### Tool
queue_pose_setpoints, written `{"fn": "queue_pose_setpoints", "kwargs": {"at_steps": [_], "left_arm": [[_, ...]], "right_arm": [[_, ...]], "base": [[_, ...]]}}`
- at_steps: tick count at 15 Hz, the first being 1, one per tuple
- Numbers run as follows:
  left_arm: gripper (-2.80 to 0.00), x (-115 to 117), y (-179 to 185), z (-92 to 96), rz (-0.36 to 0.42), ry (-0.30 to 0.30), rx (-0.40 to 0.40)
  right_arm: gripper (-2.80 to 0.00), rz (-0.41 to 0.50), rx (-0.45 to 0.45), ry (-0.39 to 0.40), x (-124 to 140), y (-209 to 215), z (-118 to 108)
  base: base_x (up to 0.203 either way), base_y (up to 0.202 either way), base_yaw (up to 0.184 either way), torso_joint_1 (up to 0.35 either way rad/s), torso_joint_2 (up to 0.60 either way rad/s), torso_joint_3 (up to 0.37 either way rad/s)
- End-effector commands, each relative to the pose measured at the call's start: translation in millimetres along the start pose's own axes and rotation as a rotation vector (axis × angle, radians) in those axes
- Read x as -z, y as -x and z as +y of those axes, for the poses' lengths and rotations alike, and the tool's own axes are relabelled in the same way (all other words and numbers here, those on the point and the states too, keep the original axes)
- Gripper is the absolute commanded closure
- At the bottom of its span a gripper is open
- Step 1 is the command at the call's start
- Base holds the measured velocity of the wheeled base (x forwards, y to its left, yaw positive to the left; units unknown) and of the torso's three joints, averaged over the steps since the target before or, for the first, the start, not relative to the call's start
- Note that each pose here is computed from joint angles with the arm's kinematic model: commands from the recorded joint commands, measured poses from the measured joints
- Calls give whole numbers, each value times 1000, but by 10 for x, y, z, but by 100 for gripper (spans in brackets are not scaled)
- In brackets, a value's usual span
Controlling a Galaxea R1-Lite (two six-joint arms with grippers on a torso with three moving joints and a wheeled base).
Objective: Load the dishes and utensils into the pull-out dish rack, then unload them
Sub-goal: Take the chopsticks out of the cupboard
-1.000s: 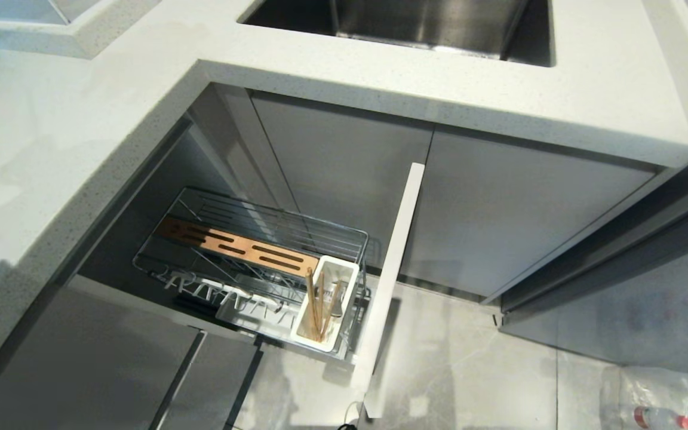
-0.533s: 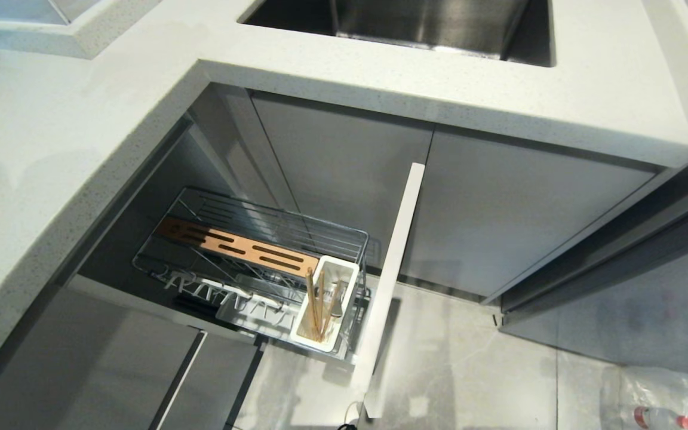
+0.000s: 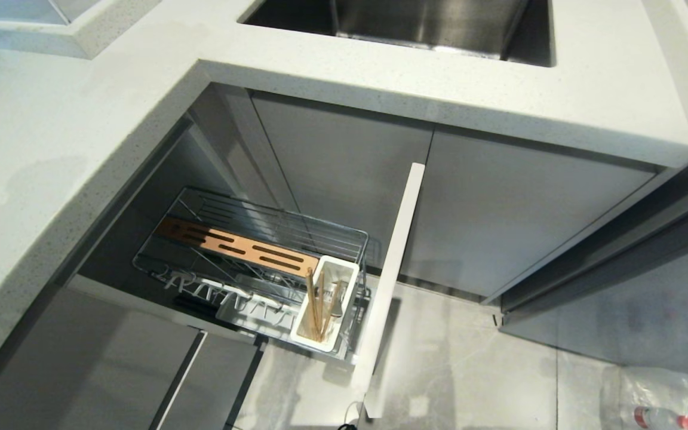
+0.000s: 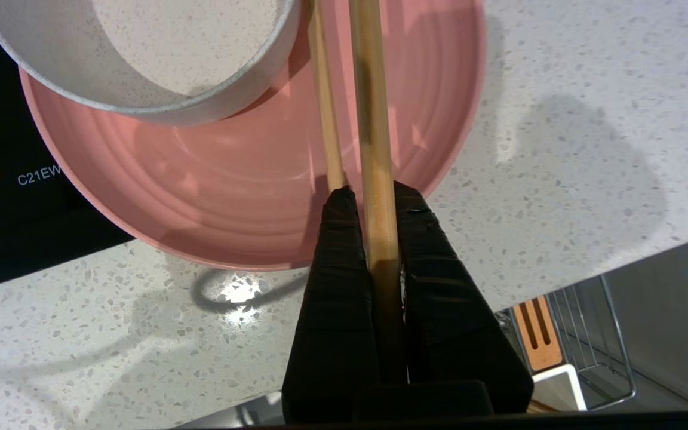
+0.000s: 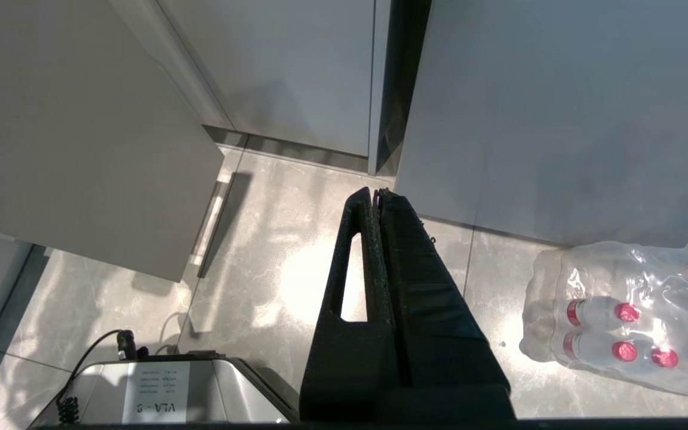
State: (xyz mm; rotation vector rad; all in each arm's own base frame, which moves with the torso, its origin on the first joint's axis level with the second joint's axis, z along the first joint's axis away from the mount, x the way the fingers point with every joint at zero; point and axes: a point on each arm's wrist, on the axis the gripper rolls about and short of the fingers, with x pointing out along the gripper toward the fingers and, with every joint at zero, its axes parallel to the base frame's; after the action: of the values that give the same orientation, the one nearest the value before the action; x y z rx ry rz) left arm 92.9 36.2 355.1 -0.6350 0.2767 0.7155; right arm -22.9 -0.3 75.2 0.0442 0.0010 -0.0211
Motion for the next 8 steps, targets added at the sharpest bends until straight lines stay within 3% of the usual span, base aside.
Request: {"fn": "queue_pose_setpoints", "kwargs": {"at_steps": [1, 8], "left_arm": [[0, 12, -94, -17, 25, -1, -22], [0, -66, -388, -157, 86, 19, 19]], "right_arm": [[0, 2, 0, 0, 4, -2, 0], [0, 2, 0, 0, 3, -2, 0]], "base": [[0, 0, 0, 0, 0, 0], [0, 0, 0, 0, 0, 0]]}}
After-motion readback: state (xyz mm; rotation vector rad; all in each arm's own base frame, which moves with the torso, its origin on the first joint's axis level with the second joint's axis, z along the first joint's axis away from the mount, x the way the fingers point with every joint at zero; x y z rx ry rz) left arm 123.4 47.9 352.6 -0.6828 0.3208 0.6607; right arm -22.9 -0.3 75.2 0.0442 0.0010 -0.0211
